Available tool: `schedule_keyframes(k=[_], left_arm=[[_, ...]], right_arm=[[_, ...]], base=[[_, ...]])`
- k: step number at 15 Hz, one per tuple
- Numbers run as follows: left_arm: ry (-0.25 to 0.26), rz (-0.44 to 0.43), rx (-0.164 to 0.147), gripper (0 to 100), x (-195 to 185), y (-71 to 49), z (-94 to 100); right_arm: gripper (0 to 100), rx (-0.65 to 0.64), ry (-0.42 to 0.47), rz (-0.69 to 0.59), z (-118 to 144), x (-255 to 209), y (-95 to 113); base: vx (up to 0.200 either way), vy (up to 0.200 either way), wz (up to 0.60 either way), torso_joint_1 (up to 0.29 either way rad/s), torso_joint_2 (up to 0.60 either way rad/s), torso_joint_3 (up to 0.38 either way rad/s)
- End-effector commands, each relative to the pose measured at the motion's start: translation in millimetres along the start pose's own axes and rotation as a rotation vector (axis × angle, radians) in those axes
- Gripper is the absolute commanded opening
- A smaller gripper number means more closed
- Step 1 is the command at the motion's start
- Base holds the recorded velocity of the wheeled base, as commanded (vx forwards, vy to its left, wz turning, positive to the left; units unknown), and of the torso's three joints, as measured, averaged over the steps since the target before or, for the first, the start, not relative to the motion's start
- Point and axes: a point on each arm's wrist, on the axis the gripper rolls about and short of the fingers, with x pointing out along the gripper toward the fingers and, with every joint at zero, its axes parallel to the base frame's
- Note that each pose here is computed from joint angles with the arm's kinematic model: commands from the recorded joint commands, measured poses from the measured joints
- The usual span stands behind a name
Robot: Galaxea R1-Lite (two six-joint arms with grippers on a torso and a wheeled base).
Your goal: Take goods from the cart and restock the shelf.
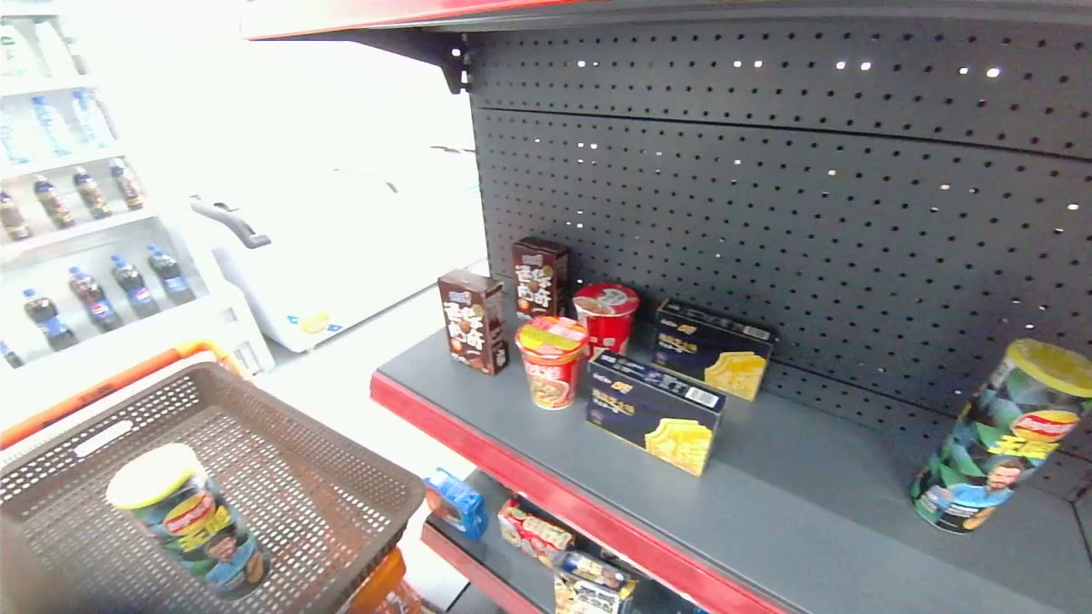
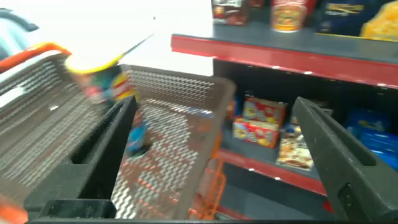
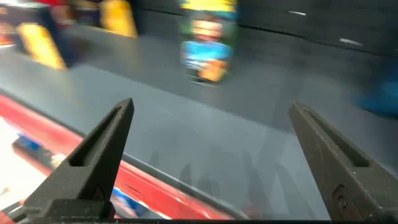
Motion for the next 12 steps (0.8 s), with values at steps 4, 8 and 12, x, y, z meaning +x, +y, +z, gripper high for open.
schedule_keyframes(k=[4, 8, 12], left_arm=[[0.001, -0.002, 0.003, 100, 0.1, 0.0, 0.0], [-0.056, 0.042, 0.057, 100, -7.0, 3.7, 84.9], [0.166, 0.028, 0.009, 100, 56.6, 15.4, 166.7]], right_arm=[[100, 0.0, 0.001, 0.0, 0.0, 0.1, 0.0], [100, 0.001, 0.001, 0.0, -0.3, 0.2, 0.0], [100, 0.001, 0.001, 0.0, -0.3, 0.2, 0.0]], base=[[0.0, 0.0, 0.6, 0.004, 0.0, 0.004], [0.0, 0.0, 0.15, 0.001, 0.0, -0.001], [0.0, 0.0, 0.0, 0.0, 0.0, 0.0]])
